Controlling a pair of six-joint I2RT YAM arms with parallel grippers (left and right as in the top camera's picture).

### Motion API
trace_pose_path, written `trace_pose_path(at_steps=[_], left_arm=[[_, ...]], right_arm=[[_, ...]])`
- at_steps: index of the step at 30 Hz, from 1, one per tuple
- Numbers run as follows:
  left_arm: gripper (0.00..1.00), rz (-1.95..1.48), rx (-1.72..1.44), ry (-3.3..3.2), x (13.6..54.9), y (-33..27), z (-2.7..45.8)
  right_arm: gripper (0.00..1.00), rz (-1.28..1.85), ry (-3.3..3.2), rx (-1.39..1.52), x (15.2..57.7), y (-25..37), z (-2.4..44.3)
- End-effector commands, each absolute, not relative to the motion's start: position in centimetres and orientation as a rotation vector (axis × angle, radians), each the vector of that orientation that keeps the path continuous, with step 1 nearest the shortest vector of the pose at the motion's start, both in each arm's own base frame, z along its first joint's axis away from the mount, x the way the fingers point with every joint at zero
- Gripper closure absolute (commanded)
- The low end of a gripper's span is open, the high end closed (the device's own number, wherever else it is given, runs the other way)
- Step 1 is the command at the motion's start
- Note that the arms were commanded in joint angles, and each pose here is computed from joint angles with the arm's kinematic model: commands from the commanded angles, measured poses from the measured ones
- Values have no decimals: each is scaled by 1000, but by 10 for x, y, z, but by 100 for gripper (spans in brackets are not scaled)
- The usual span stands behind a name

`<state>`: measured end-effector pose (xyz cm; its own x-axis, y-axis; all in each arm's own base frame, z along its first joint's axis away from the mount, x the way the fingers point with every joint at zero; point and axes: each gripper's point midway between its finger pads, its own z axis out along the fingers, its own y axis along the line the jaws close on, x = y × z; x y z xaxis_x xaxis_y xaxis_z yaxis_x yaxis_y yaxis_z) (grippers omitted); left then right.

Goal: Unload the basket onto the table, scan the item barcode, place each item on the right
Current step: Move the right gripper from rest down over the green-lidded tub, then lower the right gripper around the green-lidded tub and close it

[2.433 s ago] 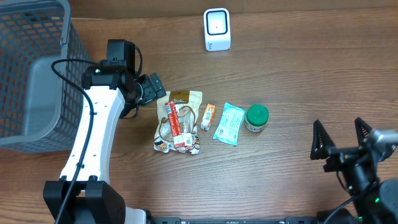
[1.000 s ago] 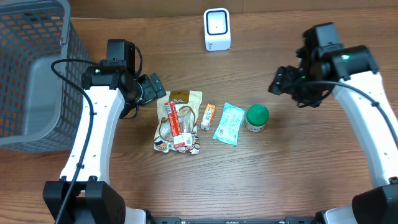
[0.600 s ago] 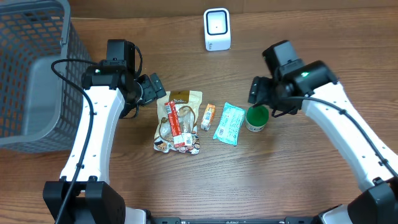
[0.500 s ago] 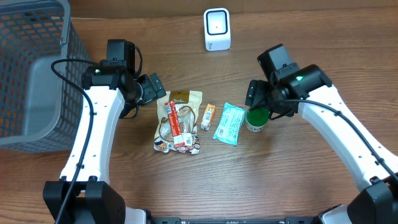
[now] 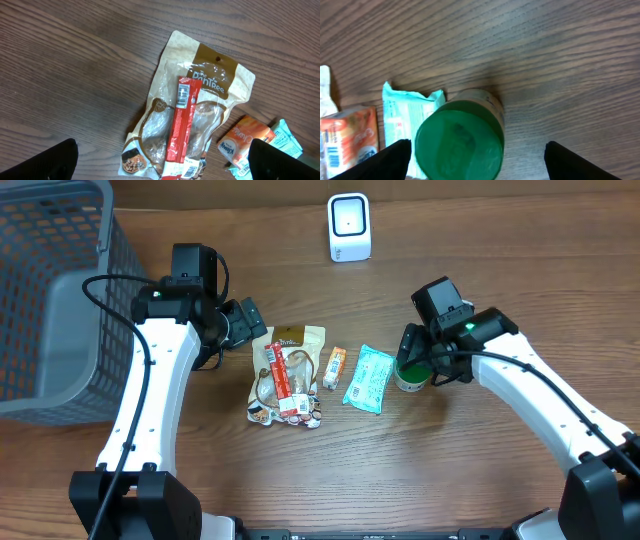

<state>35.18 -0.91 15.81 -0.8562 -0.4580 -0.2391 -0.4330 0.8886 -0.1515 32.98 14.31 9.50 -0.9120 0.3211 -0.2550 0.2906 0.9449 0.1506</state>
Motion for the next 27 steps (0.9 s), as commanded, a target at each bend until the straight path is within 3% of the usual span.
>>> trace_pose_path(at_steps=[1, 17, 27], left_arm=[[0, -131, -637, 2770, 352, -8, 166], [0, -131, -636, 2770, 352, -8, 166], [0, -131, -636, 2770, 352, -8, 166]], right_arm=[[13, 143, 2809, 462, 330, 141, 90], [12, 180, 2763, 384, 338, 161, 92], [12, 48, 2813, 347, 333, 161, 65]])
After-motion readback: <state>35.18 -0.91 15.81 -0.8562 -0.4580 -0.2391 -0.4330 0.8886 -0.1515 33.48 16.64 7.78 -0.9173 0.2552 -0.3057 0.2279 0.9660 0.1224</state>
